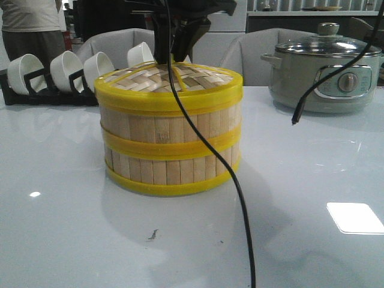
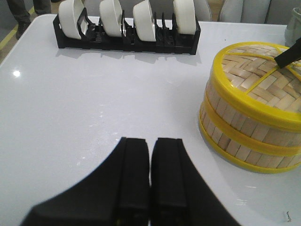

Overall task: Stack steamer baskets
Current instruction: 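Lower the lid onto the top basket and open the right gripper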

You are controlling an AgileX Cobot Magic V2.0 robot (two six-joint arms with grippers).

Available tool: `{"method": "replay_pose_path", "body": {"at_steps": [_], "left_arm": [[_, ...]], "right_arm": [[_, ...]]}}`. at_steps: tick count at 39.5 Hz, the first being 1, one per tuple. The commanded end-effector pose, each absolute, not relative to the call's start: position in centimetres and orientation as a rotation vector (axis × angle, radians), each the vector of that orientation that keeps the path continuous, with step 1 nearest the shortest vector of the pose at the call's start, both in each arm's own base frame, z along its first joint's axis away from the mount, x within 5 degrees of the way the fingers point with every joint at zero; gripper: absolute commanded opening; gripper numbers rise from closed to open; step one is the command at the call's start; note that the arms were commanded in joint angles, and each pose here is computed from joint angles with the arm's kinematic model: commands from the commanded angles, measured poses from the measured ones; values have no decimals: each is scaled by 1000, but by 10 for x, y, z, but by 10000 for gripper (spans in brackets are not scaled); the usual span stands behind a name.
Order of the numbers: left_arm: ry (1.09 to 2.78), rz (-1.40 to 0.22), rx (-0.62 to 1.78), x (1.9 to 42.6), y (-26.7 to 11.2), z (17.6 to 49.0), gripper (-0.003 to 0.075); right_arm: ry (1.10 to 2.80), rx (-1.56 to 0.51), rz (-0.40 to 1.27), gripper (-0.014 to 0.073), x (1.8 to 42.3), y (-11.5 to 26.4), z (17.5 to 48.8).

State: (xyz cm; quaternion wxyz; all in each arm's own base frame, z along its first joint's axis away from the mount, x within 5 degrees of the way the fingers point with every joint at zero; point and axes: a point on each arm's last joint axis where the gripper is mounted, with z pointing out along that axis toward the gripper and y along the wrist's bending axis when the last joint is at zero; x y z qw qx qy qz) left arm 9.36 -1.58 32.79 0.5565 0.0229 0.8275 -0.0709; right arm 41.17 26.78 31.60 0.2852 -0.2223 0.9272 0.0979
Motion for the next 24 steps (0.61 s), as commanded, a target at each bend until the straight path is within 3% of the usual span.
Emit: {"method": "replay_pose_path", "body": {"at_steps": [1, 9, 18, 24], "left_arm": [[1855, -195, 49, 95, -17, 343, 94], [1855, -195, 49, 95, -17, 343, 94], [1855, -195, 49, 95, -17, 343, 94], [1855, -195, 49, 95, -17, 343, 94]], "right_arm": [[2340, -568, 306, 49, 406, 264, 355], [2348, -570, 303, 69, 405, 263, 354], [2339, -567, 306, 400, 402, 261, 361], [2283, -554, 324, 444, 396, 257, 379]]}}
